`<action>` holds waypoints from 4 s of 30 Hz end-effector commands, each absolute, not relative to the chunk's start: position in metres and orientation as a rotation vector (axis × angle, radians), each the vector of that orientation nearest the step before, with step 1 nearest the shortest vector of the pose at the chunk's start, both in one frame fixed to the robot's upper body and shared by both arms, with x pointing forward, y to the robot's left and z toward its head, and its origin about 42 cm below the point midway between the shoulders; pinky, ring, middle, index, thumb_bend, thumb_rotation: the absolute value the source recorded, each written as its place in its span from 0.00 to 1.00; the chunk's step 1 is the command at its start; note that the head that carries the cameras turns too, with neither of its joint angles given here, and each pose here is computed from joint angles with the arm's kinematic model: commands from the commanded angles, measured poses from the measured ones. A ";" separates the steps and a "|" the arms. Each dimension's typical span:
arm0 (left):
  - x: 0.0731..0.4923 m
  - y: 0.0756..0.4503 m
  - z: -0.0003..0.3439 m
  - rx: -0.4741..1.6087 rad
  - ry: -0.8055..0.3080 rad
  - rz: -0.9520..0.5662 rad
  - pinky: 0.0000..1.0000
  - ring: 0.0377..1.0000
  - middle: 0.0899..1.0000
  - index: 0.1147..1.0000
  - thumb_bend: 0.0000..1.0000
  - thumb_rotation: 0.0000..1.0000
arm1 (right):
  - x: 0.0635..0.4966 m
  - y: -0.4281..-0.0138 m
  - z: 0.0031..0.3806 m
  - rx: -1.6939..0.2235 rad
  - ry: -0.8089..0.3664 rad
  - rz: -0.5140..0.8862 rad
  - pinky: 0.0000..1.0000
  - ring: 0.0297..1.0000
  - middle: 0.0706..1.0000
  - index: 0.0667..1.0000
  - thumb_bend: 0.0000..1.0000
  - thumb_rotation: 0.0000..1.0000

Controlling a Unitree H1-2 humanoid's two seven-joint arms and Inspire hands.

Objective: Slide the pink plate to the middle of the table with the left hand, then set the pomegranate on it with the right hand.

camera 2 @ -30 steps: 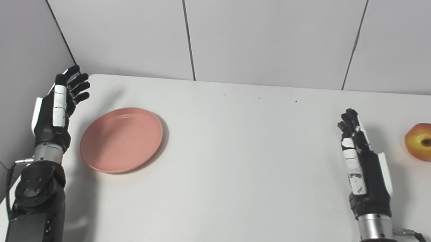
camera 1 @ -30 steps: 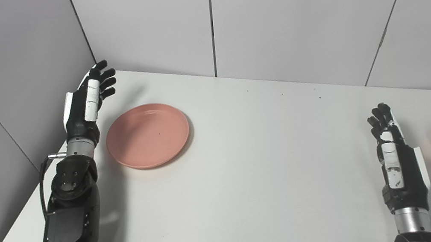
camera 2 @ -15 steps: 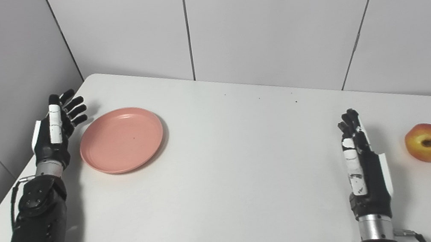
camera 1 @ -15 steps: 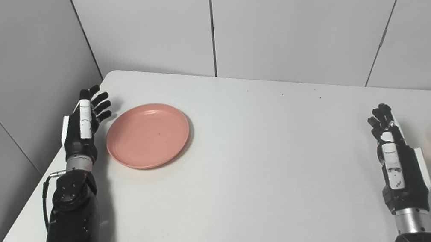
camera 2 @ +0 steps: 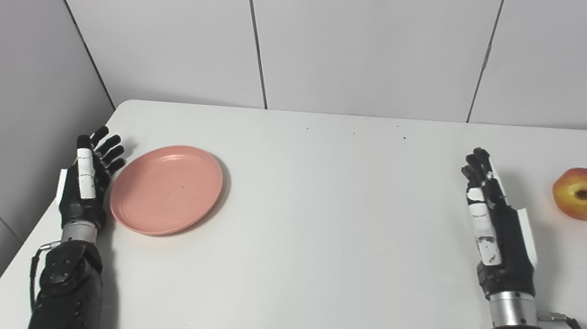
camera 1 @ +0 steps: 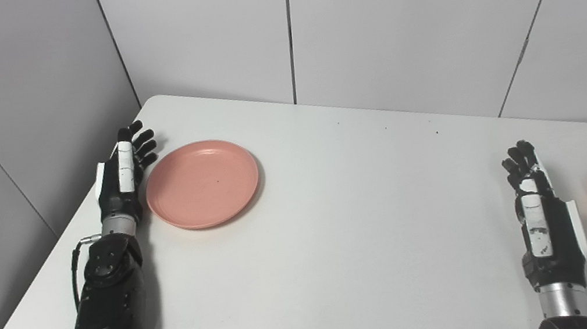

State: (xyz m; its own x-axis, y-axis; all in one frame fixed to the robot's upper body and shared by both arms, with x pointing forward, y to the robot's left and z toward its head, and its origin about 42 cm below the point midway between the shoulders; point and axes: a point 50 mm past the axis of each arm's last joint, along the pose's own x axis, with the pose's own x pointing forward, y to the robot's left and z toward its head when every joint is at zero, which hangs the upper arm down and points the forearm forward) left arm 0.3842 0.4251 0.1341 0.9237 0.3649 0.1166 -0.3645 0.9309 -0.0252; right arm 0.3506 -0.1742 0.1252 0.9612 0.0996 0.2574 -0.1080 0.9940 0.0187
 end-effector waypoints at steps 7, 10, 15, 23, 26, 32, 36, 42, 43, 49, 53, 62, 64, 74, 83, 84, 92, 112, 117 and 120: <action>0.404 0.408 0.154 -0.052 -0.205 0.287 0.83 0.84 0.83 0.81 0.94 1.00 | 0.338 -0.182 0.101 0.025 -0.178 0.093 1.00 0.94 0.94 0.95 0.59 0.94; 0.406 0.402 0.155 -0.059 -0.201 0.255 0.82 0.83 0.82 0.81 0.94 1.00 | 0.338 -0.182 0.102 0.024 -0.178 0.094 1.00 0.94 0.95 0.96 0.58 0.95; 0.405 0.394 0.156 -0.059 -0.173 0.212 0.83 0.83 0.82 0.81 0.93 1.00 | 0.339 -0.181 0.102 0.021 -0.178 0.091 0.99 0.94 0.94 0.95 0.58 0.95; 0.403 0.382 0.162 -0.072 -0.144 0.146 0.83 0.83 0.82 0.81 0.89 1.00 | 0.339 -0.180 0.103 0.021 -0.187 0.091 0.99 0.94 0.94 0.95 0.58 0.94; 0.402 0.377 0.165 -0.060 -0.137 0.123 0.83 0.83 0.82 0.82 0.89 1.00 | 0.340 -0.180 0.103 0.029 -0.183 0.093 1.00 0.94 0.95 0.95 0.59 0.94; 0.405 0.361 0.170 -0.049 -0.125 0.058 0.83 0.84 0.83 0.83 0.91 1.00 | 0.340 -0.179 0.103 0.029 -0.185 0.093 1.00 0.94 0.94 0.95 0.58 0.94; 0.407 0.348 0.169 -0.027 -0.106 0.025 0.84 0.85 0.84 0.84 0.90 1.00 | 0.341 -0.178 0.104 0.031 -0.185 0.093 1.00 0.94 0.94 0.95 0.59 0.94; 0.408 0.331 0.165 -0.030 -0.102 -0.002 0.86 0.87 0.86 0.85 0.88 1.00 | 0.341 -0.174 0.105 0.023 -0.190 0.084 0.99 0.93 0.93 0.94 0.58 0.94; 0.409 0.327 0.164 -0.032 -0.102 -0.003 0.87 0.88 0.86 0.86 0.87 1.00 | 0.342 -0.174 0.105 0.023 -0.190 0.083 0.99 0.93 0.93 0.94 0.59 0.95; 0.410 0.315 0.163 -0.010 -0.083 -0.034 0.90 0.90 0.89 0.89 0.88 1.00 | 0.342 -0.171 0.107 0.018 -0.184 0.078 0.98 0.93 0.93 0.94 0.60 0.96; 0.410 0.309 0.163 0.002 -0.085 -0.034 0.90 0.90 0.89 0.89 0.89 1.00 | 0.342 -0.168 0.109 0.024 -0.186 0.078 0.99 0.93 0.93 0.94 0.59 0.96; 0.408 0.288 0.162 0.044 -0.056 -0.070 0.97 0.93 0.91 0.92 0.86 1.00 | 0.342 -0.162 0.112 0.008 -0.185 0.081 1.00 0.94 0.93 0.94 0.61 0.97; 0.408 0.284 0.162 0.046 -0.057 -0.069 0.99 0.94 0.92 0.93 0.85 1.00 | 0.342 -0.160 0.112 0.009 -0.182 0.080 1.00 0.94 0.93 0.94 0.62 0.97; 0.406 0.266 0.165 0.061 -0.067 -0.119 0.94 0.92 0.92 0.94 0.84 1.00 | 0.342 -0.151 0.117 0.009 -0.187 0.076 0.99 0.94 0.93 0.94 0.62 0.96; 0.402 0.248 0.167 0.038 -0.040 -0.145 0.94 0.93 0.93 0.94 0.81 1.00 | 0.341 -0.142 0.121 0.009 -0.169 0.077 0.99 0.95 0.94 0.94 0.65 0.96; 0.401 0.245 0.169 0.032 -0.032 -0.145 0.94 0.93 0.93 0.94 0.81 1.00 | 0.341 -0.141 0.121 0.009 -0.168 0.076 0.99 0.95 0.93 0.94 0.65 0.96; 0.395 0.229 0.169 -0.004 -0.031 -0.184 0.95 0.94 0.95 0.95 0.78 1.00 | 0.342 -0.136 0.122 0.009 -0.173 0.081 0.98 0.94 0.93 0.94 0.65 0.96; 0.367 0.175 0.167 -0.026 -0.042 -0.155 0.96 0.96 0.98 0.98 0.74 1.00 | 0.340 -0.127 0.124 -0.005 -0.176 0.075 0.94 0.94 0.92 0.93 0.65 0.98; 0.359 0.163 0.166 -0.080 -0.031 -0.159 0.97 0.97 0.99 0.99 0.72 1.00 | 0.342 -0.127 0.124 -0.002 -0.179 0.081 0.95 0.94 0.93 0.94 0.65 0.99; 0.356 0.156 0.164 -0.116 -0.040 -0.145 0.98 0.97 0.98 1.00 0.72 1.00 | 0.341 -0.127 0.124 -0.003 -0.175 0.077 0.95 0.94 0.93 0.94 0.65 0.98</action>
